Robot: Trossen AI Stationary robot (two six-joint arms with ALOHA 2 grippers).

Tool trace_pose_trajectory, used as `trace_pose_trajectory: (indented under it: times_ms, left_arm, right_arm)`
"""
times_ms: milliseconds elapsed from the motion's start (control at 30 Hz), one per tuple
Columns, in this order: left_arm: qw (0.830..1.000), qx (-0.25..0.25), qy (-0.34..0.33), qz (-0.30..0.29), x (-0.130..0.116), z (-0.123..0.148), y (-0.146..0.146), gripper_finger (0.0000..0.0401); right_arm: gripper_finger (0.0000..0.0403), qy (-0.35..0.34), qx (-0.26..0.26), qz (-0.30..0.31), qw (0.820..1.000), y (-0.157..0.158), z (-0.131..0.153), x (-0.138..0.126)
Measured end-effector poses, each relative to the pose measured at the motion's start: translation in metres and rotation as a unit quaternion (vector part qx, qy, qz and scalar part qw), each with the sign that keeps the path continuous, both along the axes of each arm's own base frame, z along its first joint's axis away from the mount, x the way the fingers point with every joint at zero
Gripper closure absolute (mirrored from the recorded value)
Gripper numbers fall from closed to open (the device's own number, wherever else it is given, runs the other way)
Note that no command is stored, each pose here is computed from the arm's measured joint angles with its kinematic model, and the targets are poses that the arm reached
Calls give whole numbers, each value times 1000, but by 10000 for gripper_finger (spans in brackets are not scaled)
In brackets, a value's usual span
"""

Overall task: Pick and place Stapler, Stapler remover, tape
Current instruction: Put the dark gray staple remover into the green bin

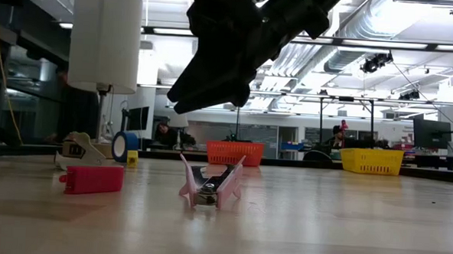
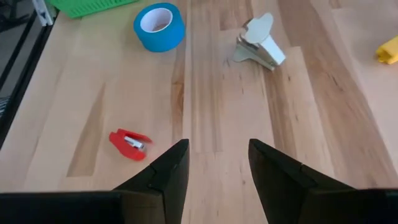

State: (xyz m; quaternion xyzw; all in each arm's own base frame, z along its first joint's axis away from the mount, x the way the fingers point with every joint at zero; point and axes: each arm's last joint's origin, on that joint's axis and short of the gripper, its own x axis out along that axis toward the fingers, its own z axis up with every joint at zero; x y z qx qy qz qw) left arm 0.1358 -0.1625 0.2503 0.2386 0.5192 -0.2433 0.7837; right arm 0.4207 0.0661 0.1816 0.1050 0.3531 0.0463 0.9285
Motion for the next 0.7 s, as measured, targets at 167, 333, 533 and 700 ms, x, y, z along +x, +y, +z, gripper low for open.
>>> trace_pose_trajectory:
  times_ms: [167,333,533,700]
  left_arm:
    - [998,-46,40,20,-18,2,-14,315]
    - [995,-67,65,47,-36,0,-26,315]
    - [989,-74,94,91,-55,-6,-39,315]
    - [978,-126,98,135,-59,-10,-57,315]
  right_arm:
    - [245,-1,-3,-4,1000,0,0,0]
    - [246,-1,-1,-6,1000,0,0,0]
    - [246,-1,-1,-7,1000,0,0,0]
    - [245,-2,-6,-9,1000,2,0,0]
